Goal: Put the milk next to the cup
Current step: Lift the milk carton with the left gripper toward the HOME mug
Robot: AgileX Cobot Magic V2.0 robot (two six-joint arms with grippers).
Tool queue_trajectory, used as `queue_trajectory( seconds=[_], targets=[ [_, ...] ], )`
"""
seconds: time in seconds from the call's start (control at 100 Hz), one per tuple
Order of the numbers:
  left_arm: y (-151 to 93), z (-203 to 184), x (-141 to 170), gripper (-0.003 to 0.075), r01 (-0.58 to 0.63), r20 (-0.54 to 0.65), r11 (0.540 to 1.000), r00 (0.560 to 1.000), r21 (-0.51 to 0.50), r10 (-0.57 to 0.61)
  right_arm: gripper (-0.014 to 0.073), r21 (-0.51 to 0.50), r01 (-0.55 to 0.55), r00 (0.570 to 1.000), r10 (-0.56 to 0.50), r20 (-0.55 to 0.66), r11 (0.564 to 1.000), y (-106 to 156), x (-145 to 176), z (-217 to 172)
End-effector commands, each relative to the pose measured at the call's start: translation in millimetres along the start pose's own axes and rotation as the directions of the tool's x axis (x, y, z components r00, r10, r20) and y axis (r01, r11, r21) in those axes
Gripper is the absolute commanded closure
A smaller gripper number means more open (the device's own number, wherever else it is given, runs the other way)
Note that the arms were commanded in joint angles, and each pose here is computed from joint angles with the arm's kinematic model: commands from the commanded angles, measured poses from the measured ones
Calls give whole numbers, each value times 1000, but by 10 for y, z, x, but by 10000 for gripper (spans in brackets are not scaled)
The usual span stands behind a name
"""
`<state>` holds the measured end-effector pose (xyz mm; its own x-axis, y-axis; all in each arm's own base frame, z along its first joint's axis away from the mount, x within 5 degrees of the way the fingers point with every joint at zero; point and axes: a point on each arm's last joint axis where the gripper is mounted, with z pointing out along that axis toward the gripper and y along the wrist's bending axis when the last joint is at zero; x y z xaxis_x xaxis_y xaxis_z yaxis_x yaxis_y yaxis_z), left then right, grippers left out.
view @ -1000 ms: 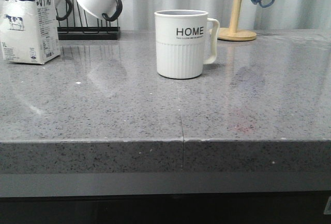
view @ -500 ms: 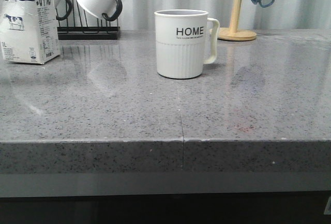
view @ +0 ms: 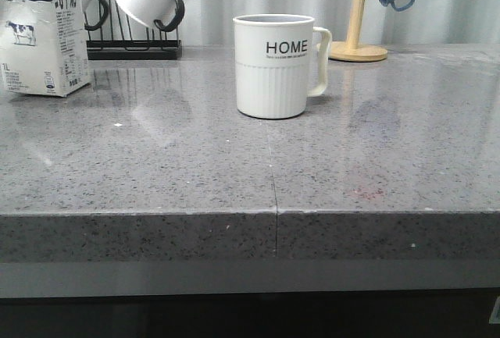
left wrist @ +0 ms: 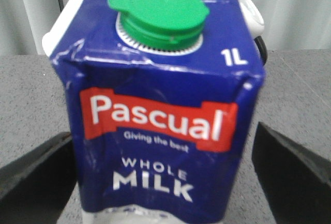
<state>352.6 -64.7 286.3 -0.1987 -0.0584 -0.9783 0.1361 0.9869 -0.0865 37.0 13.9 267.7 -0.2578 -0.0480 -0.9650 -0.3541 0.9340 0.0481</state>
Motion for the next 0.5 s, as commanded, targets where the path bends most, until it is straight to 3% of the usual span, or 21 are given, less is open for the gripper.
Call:
queue_trajectory(
  seconds=[0.0, 0.11, 0.31, 0.49],
  targets=[
    [-5, -24, -294, 134, 21, 182, 1000, 983, 0, -21, 663, -4, -2, 997, 3, 80, 1000, 8, -132, -25],
    [54, 17, -259, 233, 28, 182, 999, 983, -17, -24, 663, -4, -2, 997, 3, 78, 1000, 7, -130, -25],
    [84, 7, -267, 480, 44, 178, 999, 983, -27, -38, 663, -4, -2, 997, 3, 77, 1000, 7, -130, -25],
    [2, -148, -372, 512, 42, 174, 999, 984, -1, -41, 663, -4, -2, 997, 3, 77, 1000, 7, -130, -25]
  ],
)
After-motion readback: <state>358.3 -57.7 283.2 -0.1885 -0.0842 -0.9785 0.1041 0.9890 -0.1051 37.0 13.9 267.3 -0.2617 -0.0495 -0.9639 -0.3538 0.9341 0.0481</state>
